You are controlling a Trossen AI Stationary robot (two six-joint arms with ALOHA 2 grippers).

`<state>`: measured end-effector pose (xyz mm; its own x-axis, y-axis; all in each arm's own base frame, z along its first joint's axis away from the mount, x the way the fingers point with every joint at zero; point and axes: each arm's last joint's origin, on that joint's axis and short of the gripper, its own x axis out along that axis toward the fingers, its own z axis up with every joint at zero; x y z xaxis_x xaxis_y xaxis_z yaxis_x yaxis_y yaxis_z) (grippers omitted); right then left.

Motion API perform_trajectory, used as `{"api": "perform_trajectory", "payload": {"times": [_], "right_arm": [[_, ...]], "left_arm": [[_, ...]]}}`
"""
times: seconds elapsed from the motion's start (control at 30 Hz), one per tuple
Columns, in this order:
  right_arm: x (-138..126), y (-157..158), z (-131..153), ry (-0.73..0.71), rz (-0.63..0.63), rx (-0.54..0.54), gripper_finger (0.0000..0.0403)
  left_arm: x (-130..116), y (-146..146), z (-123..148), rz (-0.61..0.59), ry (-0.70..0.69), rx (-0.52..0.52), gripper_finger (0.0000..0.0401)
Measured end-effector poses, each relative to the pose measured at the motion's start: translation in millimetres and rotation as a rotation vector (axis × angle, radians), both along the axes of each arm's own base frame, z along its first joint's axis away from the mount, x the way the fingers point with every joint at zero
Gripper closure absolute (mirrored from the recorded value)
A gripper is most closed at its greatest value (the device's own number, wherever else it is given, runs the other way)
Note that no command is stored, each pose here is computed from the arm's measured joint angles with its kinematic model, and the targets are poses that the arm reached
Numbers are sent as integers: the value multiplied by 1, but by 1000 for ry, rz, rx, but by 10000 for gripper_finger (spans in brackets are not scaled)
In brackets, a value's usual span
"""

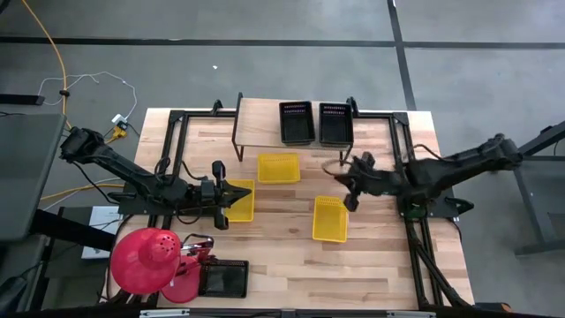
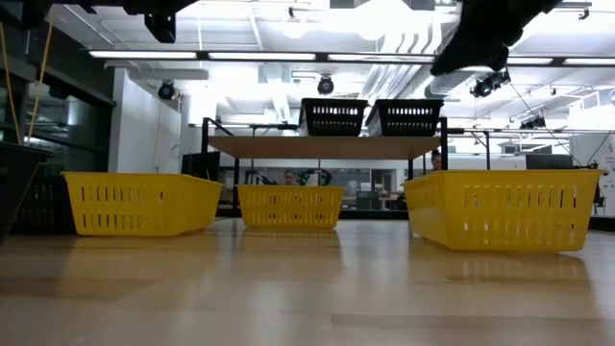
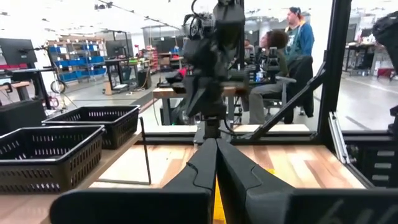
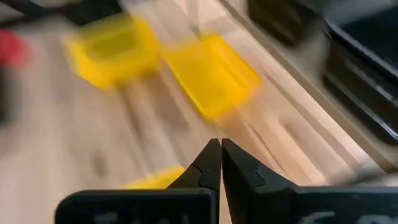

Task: Stack baskets on shelf by color
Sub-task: Stack the black bin on the black bin on the shelf

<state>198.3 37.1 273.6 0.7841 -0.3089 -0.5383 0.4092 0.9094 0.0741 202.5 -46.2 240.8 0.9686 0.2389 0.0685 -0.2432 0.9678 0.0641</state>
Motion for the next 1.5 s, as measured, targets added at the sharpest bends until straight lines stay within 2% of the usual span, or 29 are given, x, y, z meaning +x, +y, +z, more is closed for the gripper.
{"api": "perform_trajectory", "payload": {"times": [0.2,0.3,0.4,0.63,1.03,1.5], "right_arm": [[-11,7,-23,-421,206,-184,402],[-14,6,-32,-559,256,-265,402],[-16,6,-33,-637,298,-290,403],[-16,8,-37,-629,348,-219,403],[-16,7,-37,-620,343,-261,403],[-16,7,-37,-620,343,-261,403]], "left_arm": [[-7,2,1,-1,38,-27,401],[-11,3,0,0,61,-51,401],[-12,4,0,0,72,-61,401],[-13,4,-5,2,117,-50,401],[-13,4,-5,2,110,-74,401],[-13,4,-5,2,109,-75,401]]}}
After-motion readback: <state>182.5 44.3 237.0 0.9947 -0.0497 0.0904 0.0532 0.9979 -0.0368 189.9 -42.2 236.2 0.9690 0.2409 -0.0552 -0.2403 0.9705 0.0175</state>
